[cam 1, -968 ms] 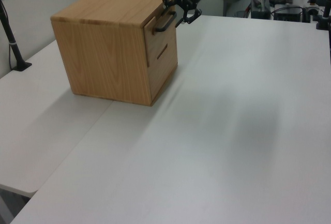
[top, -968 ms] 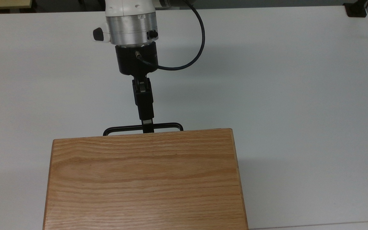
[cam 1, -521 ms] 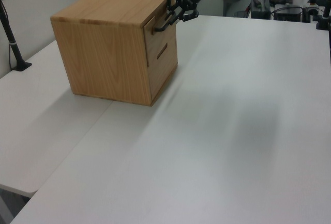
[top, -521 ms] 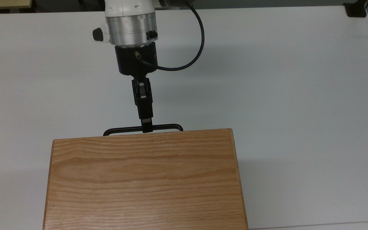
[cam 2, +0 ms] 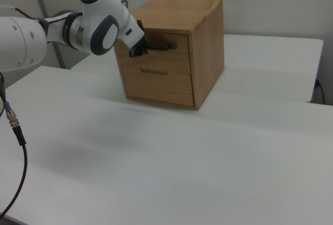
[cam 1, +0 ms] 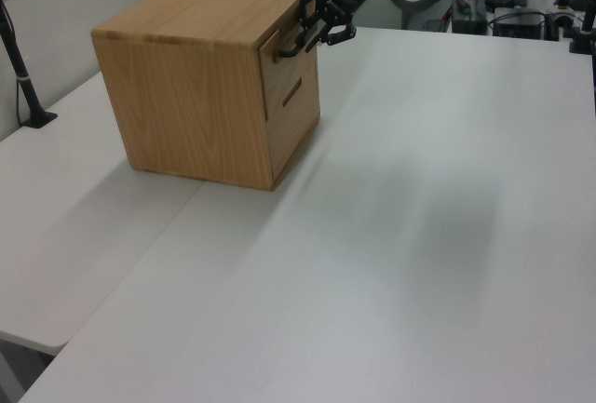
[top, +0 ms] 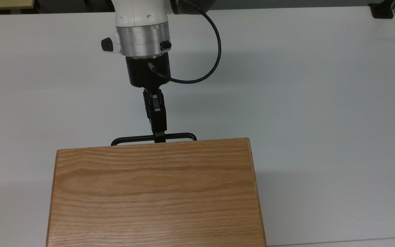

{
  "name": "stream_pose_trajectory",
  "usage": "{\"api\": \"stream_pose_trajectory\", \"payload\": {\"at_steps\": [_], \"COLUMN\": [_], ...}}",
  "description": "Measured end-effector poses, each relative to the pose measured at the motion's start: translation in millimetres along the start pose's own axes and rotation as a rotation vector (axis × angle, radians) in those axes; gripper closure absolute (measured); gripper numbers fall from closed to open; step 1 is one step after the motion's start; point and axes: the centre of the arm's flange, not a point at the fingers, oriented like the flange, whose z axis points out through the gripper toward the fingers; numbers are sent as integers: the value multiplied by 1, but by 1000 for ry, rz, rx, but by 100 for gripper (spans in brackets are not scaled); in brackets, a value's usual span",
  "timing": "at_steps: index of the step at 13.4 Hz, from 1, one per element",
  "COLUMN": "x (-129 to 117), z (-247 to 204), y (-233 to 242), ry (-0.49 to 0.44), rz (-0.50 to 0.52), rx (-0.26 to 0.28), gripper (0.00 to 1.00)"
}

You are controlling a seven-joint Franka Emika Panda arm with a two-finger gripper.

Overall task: Open the drawer by sliding it
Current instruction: 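Close the gripper on the black bar handle of the top drawer, then pull the handle away from the cabinet, sliding the drawer out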

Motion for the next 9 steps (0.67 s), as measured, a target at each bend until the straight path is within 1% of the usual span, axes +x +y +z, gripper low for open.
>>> {"api": "stream_pose_trajectory", "payload": {"at_steps": [4,6,9], "x": [0,-1,-4], "z": [0,-2,-21], "y": [0,2,18], "ry": [0,0,-5], "rz": [-17,-17,-42], "rx": [2,-2,-24], "gripper": [82,82,82]}}
